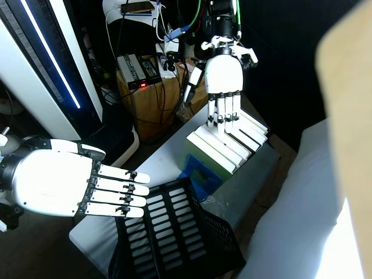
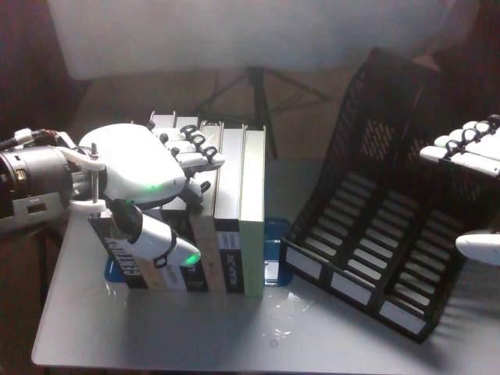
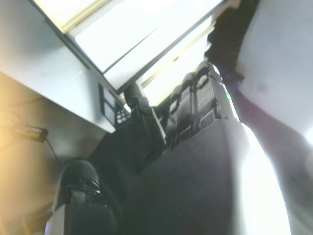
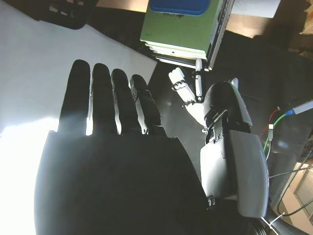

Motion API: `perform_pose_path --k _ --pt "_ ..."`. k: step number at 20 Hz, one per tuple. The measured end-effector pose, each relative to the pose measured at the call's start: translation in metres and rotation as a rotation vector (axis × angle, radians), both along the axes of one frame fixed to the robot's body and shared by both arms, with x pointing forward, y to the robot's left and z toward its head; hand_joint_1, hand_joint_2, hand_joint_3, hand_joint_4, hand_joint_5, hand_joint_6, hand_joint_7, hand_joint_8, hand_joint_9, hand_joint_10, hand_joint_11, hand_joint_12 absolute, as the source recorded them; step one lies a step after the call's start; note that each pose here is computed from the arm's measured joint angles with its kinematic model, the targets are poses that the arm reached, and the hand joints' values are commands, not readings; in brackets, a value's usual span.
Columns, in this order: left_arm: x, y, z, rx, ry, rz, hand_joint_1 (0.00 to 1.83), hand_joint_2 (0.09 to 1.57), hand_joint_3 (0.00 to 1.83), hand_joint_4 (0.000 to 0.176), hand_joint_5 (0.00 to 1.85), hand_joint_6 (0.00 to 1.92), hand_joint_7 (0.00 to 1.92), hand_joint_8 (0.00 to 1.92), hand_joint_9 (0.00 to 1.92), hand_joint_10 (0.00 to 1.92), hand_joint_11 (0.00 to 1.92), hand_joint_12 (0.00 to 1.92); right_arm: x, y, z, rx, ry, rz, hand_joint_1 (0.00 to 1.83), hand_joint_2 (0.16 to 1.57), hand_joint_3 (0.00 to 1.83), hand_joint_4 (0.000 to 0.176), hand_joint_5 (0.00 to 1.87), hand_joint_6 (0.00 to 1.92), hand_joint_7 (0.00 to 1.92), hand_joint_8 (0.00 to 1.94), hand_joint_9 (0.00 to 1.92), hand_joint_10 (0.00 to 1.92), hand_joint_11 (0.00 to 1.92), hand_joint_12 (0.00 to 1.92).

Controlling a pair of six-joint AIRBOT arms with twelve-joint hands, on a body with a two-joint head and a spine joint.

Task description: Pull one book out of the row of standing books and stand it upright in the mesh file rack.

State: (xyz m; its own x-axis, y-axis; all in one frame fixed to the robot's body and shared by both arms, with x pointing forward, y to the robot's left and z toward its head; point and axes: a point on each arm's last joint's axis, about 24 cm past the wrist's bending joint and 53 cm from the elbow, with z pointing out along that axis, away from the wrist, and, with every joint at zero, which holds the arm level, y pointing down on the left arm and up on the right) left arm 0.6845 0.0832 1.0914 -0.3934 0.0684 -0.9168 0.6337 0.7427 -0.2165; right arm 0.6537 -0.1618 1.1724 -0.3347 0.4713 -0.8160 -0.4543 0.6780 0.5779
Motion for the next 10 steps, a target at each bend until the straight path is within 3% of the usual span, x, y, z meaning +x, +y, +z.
perform_pose_path --k 5,10 --pt "-0.012 -0.005 -0.01 0.016 0.021 -0.038 0.03 1.14 0.0 0.0 0.63 0.02 0.0 0.0 0.0 0.0 0.0 0.0 0.0 -0.002 -0.002 0.007 0.007 -0.006 0.24 1.27 0.01 0.0 0.0 0.0 0.0 0.0 0.0 0.0 0.0 0.0" --pt "-0.025 0.002 -0.019 0.008 0.056 -0.047 0.03 1.15 0.01 0.0 0.62 0.01 0.0 0.0 0.0 0.0 0.0 0.0 0.0 -0.002 -0.003 0.012 0.013 -0.008 0.25 1.27 0.01 0.0 0.0 0.0 0.0 0.0 0.0 0.0 0.0 0.0"
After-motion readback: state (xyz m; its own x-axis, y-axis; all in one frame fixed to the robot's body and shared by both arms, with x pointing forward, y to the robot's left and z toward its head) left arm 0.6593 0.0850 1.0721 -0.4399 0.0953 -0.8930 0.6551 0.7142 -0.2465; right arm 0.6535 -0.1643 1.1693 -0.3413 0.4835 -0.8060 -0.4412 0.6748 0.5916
